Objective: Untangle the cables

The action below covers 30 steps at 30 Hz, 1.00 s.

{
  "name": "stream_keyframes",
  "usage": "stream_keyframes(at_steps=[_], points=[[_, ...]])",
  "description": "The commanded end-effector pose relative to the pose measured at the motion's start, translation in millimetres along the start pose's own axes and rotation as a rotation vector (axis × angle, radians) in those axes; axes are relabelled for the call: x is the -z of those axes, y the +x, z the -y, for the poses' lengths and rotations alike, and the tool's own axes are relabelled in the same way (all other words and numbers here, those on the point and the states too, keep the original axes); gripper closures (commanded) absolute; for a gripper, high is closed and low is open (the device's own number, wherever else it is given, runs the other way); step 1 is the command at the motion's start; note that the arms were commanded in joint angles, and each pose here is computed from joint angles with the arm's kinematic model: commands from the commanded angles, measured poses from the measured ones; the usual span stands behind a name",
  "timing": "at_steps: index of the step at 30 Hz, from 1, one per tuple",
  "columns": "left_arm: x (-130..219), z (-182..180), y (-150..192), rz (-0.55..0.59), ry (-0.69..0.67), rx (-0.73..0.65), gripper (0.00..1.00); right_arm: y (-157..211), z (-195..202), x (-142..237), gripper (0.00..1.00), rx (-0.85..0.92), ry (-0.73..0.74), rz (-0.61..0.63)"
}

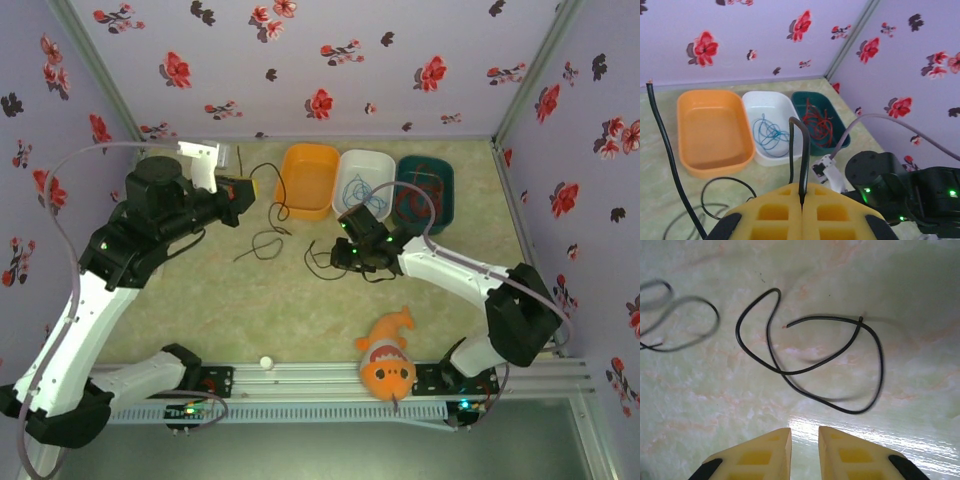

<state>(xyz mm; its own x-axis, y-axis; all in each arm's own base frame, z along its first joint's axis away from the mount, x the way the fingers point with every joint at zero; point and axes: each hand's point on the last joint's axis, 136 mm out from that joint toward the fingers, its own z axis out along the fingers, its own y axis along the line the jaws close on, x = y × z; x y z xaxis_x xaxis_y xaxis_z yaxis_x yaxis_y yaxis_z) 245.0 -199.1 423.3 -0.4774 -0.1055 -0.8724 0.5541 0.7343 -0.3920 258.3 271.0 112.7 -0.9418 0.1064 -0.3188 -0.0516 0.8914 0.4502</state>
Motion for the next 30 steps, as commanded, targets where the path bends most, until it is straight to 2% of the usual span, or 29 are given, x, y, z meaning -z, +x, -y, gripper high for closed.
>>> stream_keyframes(at_steps=[1, 4, 6, 8, 11, 15, 17, 20, 25, 29, 30], points=[[17, 32, -25, 0.086, 0.134, -0.037, 1.0, -16, -4, 20, 0.78, 0.021, -0.005, 0.065], [25, 46, -37, 0.124, 0.194, -0.05, 1.0, -24, -22, 32, 0.68, 0.049, -0.089, 0.108], [25, 48, -40, 0.136, 0.201, -0.054, 1.0, -32, -33, 42, 0.57, 0.062, -0.141, 0.15], [22, 48, -39, 0.136, 0.202, -0.055, 1.0, -42, -43, 52, 0.51, 0.072, -0.185, 0.194], [13, 44, -33, 0.114, 0.195, -0.045, 1.0, -56, -57, 59, 0.46, 0.08, -0.247, 0.239], [0, 38, -28, 0.095, 0.181, -0.026, 1.0, -57, -65, 47, 0.46, 0.067, -0.276, 0.209], [-5, 31, -30, 0.102, 0.146, -0.023, 1.0, -54, -57, 41, 0.45, 0.054, -0.247, 0.202], [-14, 14, -32, 0.11, 0.055, -0.021, 1.0, -52, -26, 42, 0.44, 0.028, -0.113, 0.214], [-41, -12, -37, 0.09, -0.085, -0.025, 1.0, -55, 28, 64, 0.38, -0.024, 0.112, 0.286], [-74, -34, -38, 0.052, -0.183, -0.043, 1.0, -60, 49, 84, 0.34, -0.05, 0.172, 0.35], [-84, -38, -37, 0.037, -0.199, -0.048, 1.0, -61, 52, 89, 0.3, -0.052, 0.176, 0.364]])
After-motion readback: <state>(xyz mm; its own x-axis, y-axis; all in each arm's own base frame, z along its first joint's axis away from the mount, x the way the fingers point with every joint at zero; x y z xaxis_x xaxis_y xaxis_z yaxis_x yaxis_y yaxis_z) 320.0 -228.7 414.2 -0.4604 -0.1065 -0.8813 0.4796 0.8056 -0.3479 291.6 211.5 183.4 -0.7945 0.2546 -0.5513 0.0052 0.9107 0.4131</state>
